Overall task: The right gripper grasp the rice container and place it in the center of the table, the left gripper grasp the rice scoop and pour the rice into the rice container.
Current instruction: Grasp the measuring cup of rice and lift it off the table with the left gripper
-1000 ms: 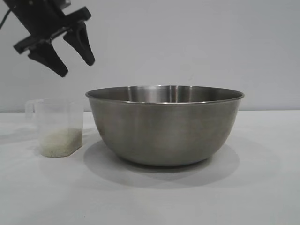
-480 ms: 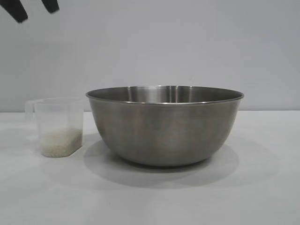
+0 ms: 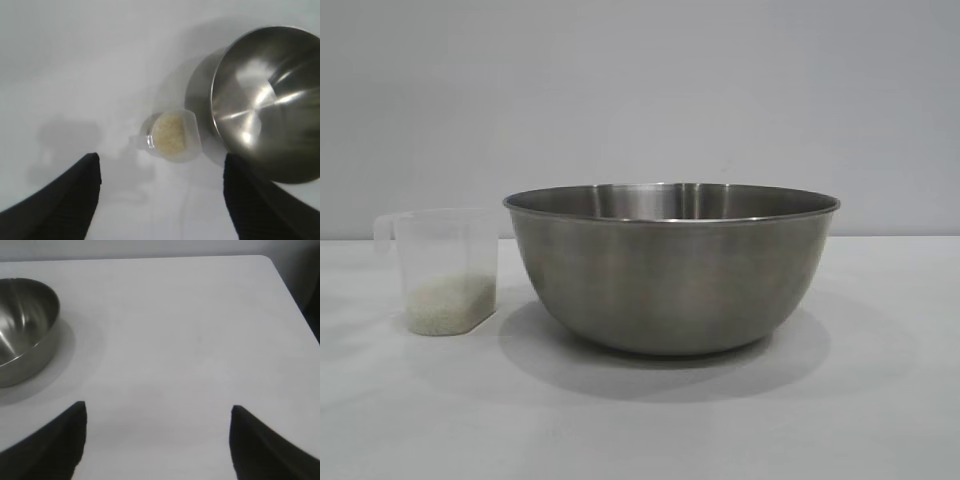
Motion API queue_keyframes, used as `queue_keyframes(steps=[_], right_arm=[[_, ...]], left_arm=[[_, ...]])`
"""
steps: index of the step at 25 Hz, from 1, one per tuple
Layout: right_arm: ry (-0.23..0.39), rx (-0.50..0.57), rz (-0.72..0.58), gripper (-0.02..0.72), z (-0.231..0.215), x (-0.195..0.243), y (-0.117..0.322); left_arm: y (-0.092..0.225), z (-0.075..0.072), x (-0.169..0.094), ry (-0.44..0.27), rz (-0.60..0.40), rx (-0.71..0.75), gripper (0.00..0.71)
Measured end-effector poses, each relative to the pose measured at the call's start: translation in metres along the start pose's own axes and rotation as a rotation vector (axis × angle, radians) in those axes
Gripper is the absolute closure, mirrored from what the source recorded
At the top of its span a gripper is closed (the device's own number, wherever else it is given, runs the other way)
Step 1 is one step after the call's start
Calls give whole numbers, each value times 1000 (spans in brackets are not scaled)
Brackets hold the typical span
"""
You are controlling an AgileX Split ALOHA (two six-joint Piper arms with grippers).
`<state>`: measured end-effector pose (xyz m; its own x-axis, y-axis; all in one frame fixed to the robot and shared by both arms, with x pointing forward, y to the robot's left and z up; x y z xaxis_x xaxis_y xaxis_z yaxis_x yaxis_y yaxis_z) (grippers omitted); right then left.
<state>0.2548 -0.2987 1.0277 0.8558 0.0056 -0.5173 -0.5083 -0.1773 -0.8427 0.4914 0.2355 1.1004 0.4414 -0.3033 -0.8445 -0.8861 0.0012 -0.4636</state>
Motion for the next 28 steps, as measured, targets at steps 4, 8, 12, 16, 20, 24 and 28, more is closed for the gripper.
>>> queue_keyframes(steps=[4,8,12,16,20,24,28], right_arm=[[0,0,0,154,0,0,0],[2,1,0,154,0,0,0],[2,1,0,154,0,0,0],[2,1,0,154,0,0,0],[2,1,0,154,0,0,0],[2,1,0,154,0,0,0],[2,1,0,154,0,0,0]], left_arm=[[33,3,4,21,-30,-33,223],[67,8,15,56,-92,-74,223],[93,13,27,88,-176,-90,223],[106,16,35,116,-285,-96,223],[117,22,50,135,-359,-121,223],[129,31,64,123,-419,-153,223],[138,40,72,92,-467,-186,223]])
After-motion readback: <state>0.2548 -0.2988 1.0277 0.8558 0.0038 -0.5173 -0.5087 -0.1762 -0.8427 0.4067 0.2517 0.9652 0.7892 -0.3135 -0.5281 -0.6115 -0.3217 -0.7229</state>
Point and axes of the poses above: a point on each arm's last joint axis where the gripper is mounted, x pointing out along that axis toward the gripper, z along the wrist's bending axis when the last joint is at zero, y = z × x, the point moved 3 cm from there along x, pointing out along that axis toward the gripper, and after that the axes turned 12 degrees about -x, right-handed, at the moved point
